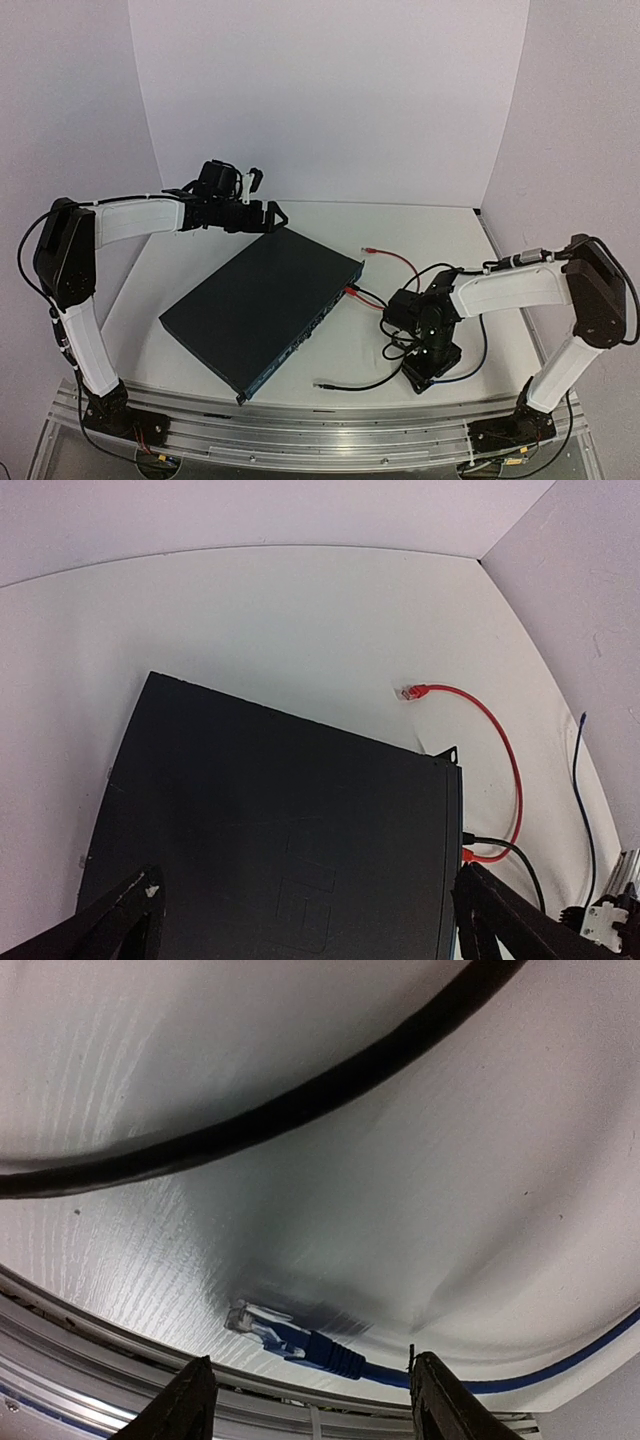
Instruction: Insert the plug into the switch port
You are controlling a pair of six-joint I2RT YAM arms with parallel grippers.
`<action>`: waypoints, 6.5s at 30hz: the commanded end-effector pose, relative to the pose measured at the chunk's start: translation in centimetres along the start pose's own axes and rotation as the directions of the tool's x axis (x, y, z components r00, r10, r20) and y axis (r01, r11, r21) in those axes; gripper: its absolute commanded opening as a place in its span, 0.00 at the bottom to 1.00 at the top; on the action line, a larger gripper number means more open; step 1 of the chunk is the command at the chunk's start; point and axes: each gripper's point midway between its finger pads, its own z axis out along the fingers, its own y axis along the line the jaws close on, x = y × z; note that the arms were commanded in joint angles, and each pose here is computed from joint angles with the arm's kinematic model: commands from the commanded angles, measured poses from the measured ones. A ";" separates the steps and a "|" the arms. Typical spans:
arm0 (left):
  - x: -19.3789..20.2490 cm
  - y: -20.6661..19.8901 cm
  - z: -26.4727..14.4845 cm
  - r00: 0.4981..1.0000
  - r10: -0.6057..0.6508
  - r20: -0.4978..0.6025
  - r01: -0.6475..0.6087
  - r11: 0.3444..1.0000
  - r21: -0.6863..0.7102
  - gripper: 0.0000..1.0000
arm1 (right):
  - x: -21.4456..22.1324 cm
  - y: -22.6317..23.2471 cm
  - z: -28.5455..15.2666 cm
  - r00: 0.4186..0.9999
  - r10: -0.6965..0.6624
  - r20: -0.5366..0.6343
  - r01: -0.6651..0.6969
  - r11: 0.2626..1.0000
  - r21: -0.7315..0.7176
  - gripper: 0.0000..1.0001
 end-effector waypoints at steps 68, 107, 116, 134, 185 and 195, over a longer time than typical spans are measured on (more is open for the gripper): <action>6.4 -19.5 1.5 0.967 -0.006 -0.255 0.135 0.861 0.491 0.64 | -22.2 2.0 -20.3 0.522 -0.226 0.823 0.254 0.962 0.103 0.00; 3.3 -21.5 -4.6 0.867 0.401 0.296 -0.451 0.376 0.810 0.00 | -15.6 2.4 -25.8 0.516 0.085 0.852 0.566 0.713 -0.414 0.69; 3.3 -22.8 -9.6 0.756 0.426 0.498 -0.614 0.198 0.764 0.00 | -15.7 3.1 -26.1 0.495 0.063 0.867 0.659 0.623 -0.422 0.62; 2.3 -22.9 -9.4 0.763 0.410 0.500 -0.619 0.239 0.748 0.00 | -18.0 4.5 -28.5 0.380 0.129 0.916 0.775 0.496 -0.392 0.52; -4.5 -2.8 1.0 0.980 0.139 0.145 -0.155 0.982 0.108 1.00 | -19.6 -6.1 -10.1 0.756 -0.154 0.636 0.316 0.937 -0.149 0.00; -3.6 4.9 5.5 0.999 0.035 0.040 -0.036 0.999 0.029 1.00 | -23.7 -7.4 -6.8 0.759 -0.238 0.605 0.342 0.938 -0.060 0.00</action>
